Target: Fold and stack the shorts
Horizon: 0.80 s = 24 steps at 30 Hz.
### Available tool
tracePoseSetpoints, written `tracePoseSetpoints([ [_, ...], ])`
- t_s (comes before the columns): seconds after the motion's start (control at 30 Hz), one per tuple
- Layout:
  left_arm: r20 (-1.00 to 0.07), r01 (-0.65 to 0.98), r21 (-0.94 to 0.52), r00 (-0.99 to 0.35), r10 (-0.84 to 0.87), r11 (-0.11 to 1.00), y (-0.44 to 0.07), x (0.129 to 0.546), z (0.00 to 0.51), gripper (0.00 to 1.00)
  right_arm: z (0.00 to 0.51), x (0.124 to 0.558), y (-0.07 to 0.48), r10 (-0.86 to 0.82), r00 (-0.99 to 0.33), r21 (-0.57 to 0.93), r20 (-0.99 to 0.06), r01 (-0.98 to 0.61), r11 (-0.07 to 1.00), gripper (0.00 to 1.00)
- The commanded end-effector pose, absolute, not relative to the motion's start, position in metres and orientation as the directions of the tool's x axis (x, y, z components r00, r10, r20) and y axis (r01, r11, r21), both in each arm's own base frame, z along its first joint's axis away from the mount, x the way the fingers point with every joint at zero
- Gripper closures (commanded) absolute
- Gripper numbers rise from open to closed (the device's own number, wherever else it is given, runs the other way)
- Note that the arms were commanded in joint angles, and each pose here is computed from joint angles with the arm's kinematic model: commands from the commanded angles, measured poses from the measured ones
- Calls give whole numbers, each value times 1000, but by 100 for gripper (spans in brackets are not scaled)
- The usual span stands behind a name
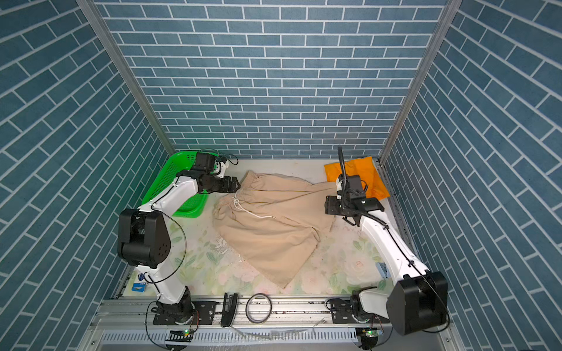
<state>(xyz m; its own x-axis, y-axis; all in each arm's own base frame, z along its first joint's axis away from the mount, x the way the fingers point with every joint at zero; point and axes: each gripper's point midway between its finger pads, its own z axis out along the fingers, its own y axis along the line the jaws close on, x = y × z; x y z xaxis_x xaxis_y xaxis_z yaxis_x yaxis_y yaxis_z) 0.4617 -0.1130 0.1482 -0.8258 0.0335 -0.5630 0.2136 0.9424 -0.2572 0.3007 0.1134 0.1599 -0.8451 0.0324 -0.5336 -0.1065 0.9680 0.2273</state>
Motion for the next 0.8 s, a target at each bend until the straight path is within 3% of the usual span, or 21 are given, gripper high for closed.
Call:
tracePoseSetpoints([
  [0.0,-558,221,-223,-827,62,949,-111,466,146,10,107,249,121,144,-923,288,-357,38,957,32],
  [0.17,-593,275,-235,-800,87,932,-122,484,148,7,76,226,149,160,-929,355,-333,34,934,32],
  [0.47,-538,274,-197,-833,130,941,-120,484,119,5,42,243,179,144,-940,423,-310,-1,906,42],
  [0.63,-515,253,-194,-849,121,948,-116,474,111,5,30,244,169,139,-945,358,-297,25,934,59],
  [0.77,-488,223,-226,-869,88,948,-117,467,107,9,22,241,148,157,-953,320,-259,69,945,85],
])
